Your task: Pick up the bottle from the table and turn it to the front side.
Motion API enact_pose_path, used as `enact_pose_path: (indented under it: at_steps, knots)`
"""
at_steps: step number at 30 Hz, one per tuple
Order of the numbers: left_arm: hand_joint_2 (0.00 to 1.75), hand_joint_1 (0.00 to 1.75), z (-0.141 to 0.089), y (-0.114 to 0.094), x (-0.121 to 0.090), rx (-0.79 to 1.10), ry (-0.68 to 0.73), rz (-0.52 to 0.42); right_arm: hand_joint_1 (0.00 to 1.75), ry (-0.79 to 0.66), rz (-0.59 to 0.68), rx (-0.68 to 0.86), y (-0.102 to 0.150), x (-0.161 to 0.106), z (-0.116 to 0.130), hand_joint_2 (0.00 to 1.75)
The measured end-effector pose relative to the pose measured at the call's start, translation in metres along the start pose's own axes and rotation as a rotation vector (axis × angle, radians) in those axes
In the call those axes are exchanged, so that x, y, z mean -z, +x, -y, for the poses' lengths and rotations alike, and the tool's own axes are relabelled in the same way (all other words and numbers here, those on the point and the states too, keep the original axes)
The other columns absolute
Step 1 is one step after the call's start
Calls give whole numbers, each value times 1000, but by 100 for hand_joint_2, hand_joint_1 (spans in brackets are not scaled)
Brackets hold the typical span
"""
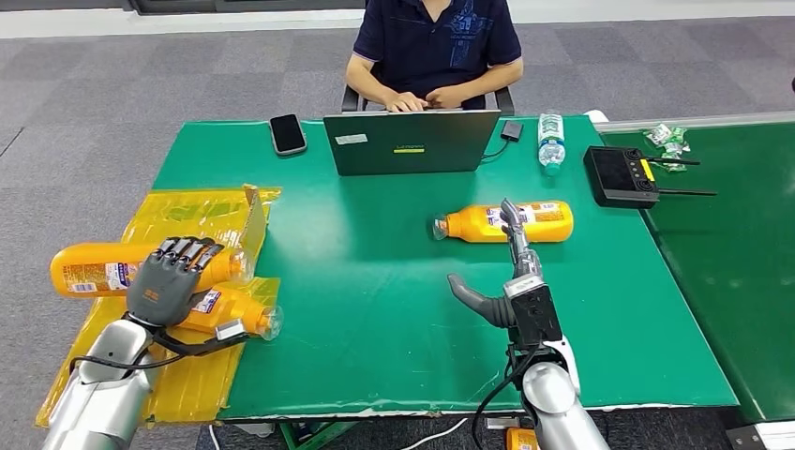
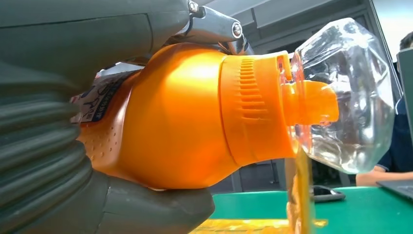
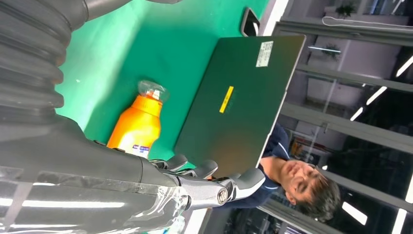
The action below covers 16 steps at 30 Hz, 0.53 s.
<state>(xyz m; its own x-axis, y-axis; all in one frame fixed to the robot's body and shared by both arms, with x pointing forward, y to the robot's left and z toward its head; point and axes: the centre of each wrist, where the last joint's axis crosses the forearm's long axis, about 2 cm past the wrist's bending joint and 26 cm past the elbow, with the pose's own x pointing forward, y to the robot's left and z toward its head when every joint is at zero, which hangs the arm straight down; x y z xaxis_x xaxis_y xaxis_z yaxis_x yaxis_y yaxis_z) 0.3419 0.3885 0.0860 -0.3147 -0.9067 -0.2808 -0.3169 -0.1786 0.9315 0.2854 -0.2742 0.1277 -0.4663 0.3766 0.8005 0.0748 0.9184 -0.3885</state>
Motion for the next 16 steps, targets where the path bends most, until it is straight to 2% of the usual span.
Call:
enact_pose_path:
  at_steps: [9,16]
  knots:
    - [175,0,-4,-17,2,40,-4,-20,0,-5,14,2,1,-11,10,175]
    - [175,0,-6,-20,2,50,1,-29,0,3,16,4,0,-15,11,175]
